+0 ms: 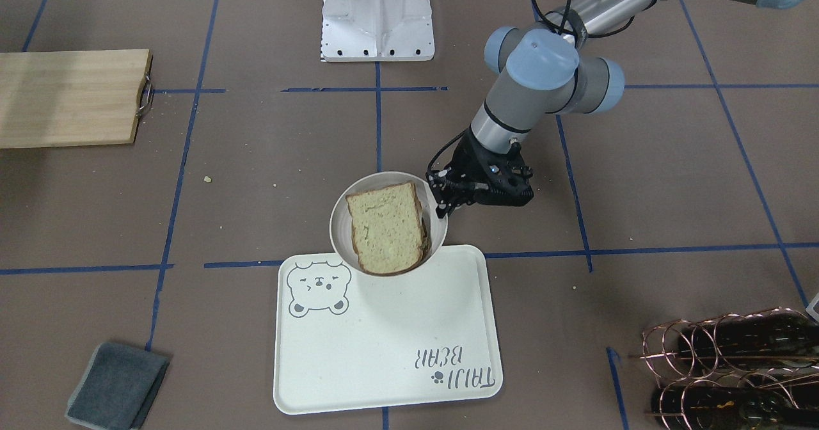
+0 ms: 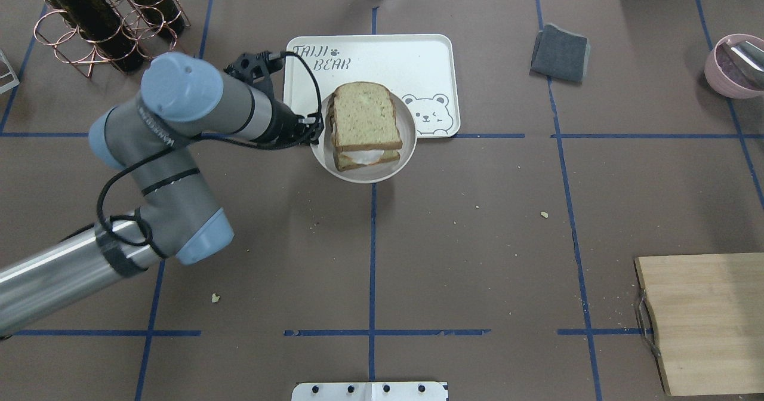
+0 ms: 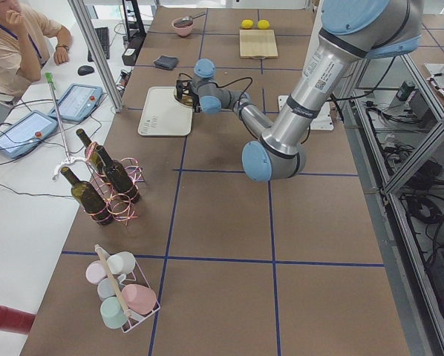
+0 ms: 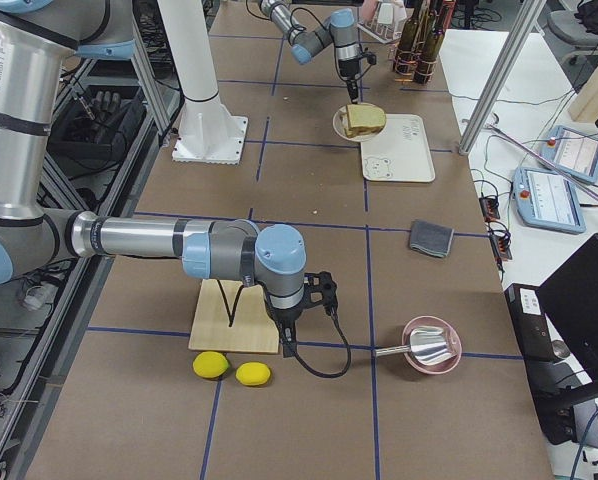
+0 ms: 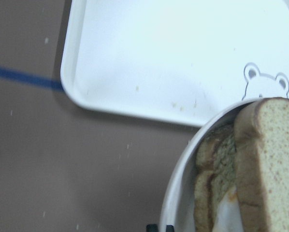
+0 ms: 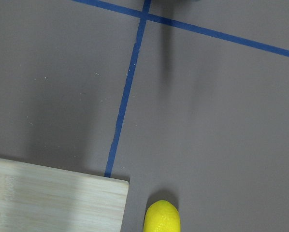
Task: Make sandwich and place on tray
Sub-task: 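Carry the plate with the left gripper onto the bear tray, then release the plate on the tray and withdraw the left arm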
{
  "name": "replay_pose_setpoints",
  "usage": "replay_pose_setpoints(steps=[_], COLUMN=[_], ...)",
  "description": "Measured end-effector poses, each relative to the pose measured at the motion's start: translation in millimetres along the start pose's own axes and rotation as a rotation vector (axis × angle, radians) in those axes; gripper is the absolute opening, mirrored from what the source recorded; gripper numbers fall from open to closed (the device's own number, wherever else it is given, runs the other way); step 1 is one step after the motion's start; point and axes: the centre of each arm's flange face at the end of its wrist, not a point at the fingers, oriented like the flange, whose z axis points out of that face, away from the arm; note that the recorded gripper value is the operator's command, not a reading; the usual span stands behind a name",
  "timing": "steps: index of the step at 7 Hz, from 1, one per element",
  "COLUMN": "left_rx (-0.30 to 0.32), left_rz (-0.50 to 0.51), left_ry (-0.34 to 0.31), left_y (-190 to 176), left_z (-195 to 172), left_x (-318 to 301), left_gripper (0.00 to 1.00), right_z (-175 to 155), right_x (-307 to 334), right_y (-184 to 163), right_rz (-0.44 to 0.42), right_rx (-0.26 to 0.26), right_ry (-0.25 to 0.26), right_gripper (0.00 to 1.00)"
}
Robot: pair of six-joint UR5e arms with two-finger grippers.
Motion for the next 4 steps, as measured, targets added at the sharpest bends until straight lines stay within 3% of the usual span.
replay_pose_setpoints(steps=[1,3,4], left_rx=[0.023,0.042,0.044], left_rz=[0.008,0.021,0.023], left_ry=[-0.010,-0.006,-0.010], left_y=[-40,-76,-81], left_z=[22,67,81], left_x=[6,1,-3], left_gripper=[0.00,0.00,0.22], right_z=[0,0,0], right_x=[0,0,0], right_y=[0,1,1], right_rz=[-0.001,0.000,0.000], right_rx=[0.001,0.000,0.000], right_ry=[0.001,0.001,0.001], right_gripper=[1.00,1.00,1.00])
